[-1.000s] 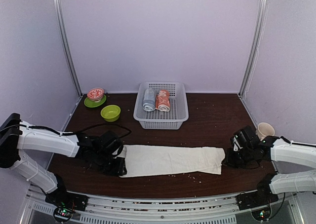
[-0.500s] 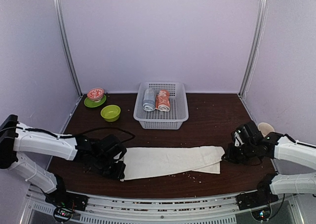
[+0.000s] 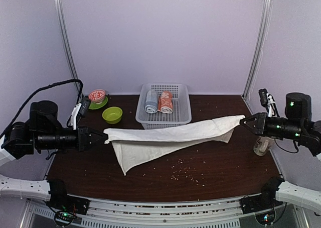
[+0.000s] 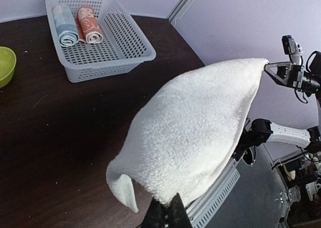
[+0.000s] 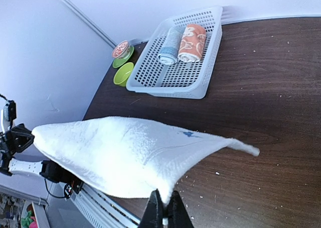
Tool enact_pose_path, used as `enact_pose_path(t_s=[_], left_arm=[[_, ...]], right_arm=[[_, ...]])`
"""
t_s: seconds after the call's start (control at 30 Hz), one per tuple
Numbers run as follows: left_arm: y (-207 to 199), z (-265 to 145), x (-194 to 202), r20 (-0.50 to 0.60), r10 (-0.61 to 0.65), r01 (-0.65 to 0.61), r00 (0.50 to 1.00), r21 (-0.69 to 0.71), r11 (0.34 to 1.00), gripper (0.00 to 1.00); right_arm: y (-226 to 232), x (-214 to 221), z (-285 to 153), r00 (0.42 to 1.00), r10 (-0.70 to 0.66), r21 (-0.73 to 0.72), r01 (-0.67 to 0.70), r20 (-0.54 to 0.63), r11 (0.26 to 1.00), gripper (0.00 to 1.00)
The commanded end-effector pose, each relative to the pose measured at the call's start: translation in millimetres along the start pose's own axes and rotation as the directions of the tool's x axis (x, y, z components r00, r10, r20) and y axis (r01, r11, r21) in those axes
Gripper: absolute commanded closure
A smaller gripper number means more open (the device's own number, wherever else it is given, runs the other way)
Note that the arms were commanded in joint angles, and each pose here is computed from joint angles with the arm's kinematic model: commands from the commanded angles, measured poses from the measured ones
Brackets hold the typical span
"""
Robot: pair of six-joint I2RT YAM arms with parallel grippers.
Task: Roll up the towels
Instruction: Flatten out the towel at the center of the board.
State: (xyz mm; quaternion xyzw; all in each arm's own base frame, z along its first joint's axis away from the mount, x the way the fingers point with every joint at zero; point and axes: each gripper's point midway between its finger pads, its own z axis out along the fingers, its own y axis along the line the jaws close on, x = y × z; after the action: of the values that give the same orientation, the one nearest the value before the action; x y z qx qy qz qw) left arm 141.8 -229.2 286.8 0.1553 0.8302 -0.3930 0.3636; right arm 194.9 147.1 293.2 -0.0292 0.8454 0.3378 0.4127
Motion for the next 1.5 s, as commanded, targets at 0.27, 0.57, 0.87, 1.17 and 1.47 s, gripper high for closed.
enact_pose_path(t_s=[0.27, 0.57, 0.87, 1.17, 1.47], left_arm=[[-14.4, -54.4, 45.3, -0.052, -0.036, 0.048, 0.998, 0.243, 0.969, 1.00], [12.5, 34.3, 74.5, -0.215, -0.056, 0.070, 0.975, 0.060, 0.996, 1.00], [114.0, 147.9, 53.0, -0.240, -0.224, 0.173, 0.945, -0.217, 0.961, 0.52], [139.9, 128.1, 50.5, -0.257, -0.125, 0.014, 0.958, -0.395, 0.918, 0.26], [51.4, 193.8, 66.8, -0.381, 0.072, -0.155, 0.922, -0.192, 0.969, 0.56]], right_arm=[[60.3, 35.8, -85.6, 0.991, -0.125, -0.345, 0.104, -0.039, 0.933, 1.00], [0.2, 39.0, -14.2, 0.991, 0.123, -0.103, -0.127, -0.047, 0.987, 1.00], [-73.5, 44.0, 79.0, 0.955, 0.296, 0.169, -0.291, -0.006, 0.942, 1.00], [-89.5, 44.2, 103.4, 0.964, 0.261, 0.250, -0.241, -0.050, 0.938, 1.00], [-91.0, 45.1, 108.5, 0.966, 0.250, 0.257, -0.226, -0.065, 0.940, 1.00]])
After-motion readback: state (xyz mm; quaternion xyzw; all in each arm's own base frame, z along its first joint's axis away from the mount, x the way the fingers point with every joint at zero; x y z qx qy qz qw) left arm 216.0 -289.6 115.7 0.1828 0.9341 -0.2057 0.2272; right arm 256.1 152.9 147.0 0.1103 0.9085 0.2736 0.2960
